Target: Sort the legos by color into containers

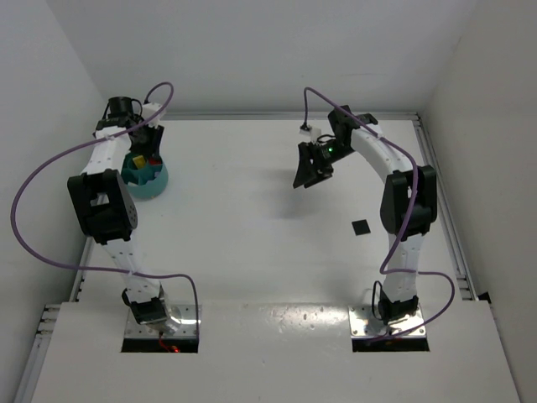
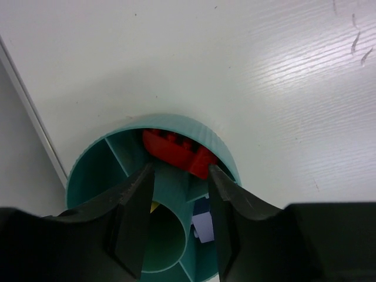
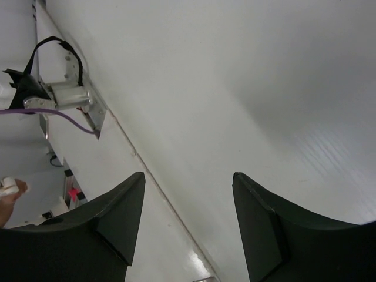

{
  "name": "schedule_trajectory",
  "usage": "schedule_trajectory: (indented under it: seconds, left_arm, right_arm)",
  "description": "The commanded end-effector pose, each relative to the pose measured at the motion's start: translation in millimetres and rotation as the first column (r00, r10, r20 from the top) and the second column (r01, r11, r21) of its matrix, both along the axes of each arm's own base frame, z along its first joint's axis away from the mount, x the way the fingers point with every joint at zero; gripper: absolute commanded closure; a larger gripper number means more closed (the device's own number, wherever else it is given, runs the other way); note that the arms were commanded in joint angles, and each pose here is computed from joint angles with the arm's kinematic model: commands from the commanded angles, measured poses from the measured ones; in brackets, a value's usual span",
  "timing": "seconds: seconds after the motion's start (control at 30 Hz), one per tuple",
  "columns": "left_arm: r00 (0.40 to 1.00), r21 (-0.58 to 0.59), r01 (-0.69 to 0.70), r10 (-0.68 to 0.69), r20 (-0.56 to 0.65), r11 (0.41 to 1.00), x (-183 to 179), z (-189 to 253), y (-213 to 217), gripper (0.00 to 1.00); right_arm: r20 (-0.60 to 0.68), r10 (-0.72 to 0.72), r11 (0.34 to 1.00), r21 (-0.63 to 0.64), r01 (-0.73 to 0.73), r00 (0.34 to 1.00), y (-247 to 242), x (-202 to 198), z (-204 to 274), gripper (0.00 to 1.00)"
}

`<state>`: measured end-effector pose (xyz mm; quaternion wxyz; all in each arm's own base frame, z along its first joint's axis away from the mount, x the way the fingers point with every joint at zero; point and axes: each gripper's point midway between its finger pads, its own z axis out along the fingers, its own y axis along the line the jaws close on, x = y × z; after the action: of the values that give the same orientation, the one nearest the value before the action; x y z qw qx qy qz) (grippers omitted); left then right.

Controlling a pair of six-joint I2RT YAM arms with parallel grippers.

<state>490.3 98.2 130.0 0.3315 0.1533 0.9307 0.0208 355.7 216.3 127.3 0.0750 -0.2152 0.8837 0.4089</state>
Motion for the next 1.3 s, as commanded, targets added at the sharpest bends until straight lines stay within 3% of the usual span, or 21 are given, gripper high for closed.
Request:
schedule_trajectory:
  seconds: [0.0, 0.17, 0.3, 0.4, 0.5, 0.57, 0.6, 0.67, 0.73, 0.87, 1.0, 1.27]
  left_arm:
    - [0.992, -0.034, 0.025, -0.021, 0.125, 0.999, 14.3, 42.2, -5.9, 0.53]
    - [0.961, -0.113, 0.112, -0.079, 0.264, 0.987, 3.6, 104.4, -25.3, 0.53]
    - [0.916, -0.201, 0.256, -0.171, 0.363, 0.946, -24.4, 148.1, -64.2, 0.50]
    - [0.895, -0.267, 0.356, -0.245, 0.373, 0.895, -46.0, 151.1, -104.1, 0.47]
    - [0.881, -0.302, 0.425, -0.314, 0.354, 0.853, -69.1, 141.9, -144.1, 0.44]
    - [0.868, -0.317, 0.472, -0.371, 0.331, 0.823, -89.3, 130.5, -172.9, 0.28]
    - [0.863, -0.310, 0.482, -0.384, 0.328, 0.819, -94.3, 126.8, -180.0, 0.24]
    - [0.847, -0.304, 0.507, -0.402, 0.348, 0.807, -107.5, 122.2, -194.5, 0.21]
    - [0.836, -0.297, 0.521, -0.410, 0.364, 0.800, -116.3, 121.9, -209.9, 0.03]
    - [0.786, -0.233, 0.562, -0.425, 0.449, 0.794, -125.3, 129.9, -228.4, 0.00]
    - [0.791, -0.266, 0.555, -0.402, 0.461, 0.788, -132.9, 130.3, -237.1, 0.00]
    - [0.777, -0.250, 0.595, -0.467, 0.422, 0.764, -144.7, 116.0, -238.7, 0.00]
  right_arm:
    - [0.067, 0.012, 1.000, -0.023, -0.010, 0.998, -3.0, 1.8, 9.5, 0.38]
    - [0.147, -0.035, 0.987, -0.148, 0.057, 0.988, -29.9, 11.6, 6.2, 0.38]
    - [0.345, 0.055, 0.915, -0.394, 0.092, 0.937, -81.0, 12.5, 5.5, 0.38]
    - [0.393, 0.111, 0.783, -0.601, 0.163, 0.913, -134.8, 8.3, -13.1, 0.42]
    - [0.348, 0.112, 0.627, -0.752, 0.205, 0.931, -199.2, -15.6, -28.8, 0.45]
    - [0.367, 0.081, 0.533, -0.802, 0.271, 0.927, -236.2, -26.0, -19.5, 0.45]
    - [0.353, 0.066, 0.506, -0.818, 0.274, 0.933, -247.1, -35.5, -22.6, 0.45]
    - [0.364, 0.037, 0.437, -0.843, 0.313, 0.931, -269.4, -43.6, -15.2, 0.35]
    - [0.333, -0.025, 0.393, -0.864, 0.316, 0.943, -287.9, -60.6, -20.0, 0.28]
    - [0.331, -0.088, 0.393, -0.855, 0.338, 0.939, -303.2, -68.9, -26.9, 0.26]
    - [0.276, -0.082, 0.476, -0.833, 0.281, 0.958, -305.8, -63.9, -51.6, 0.26]
    - [0.133, -0.109, 0.563, -0.808, 0.171, 0.985, -311.8, -64.8, -89.0, 0.29]
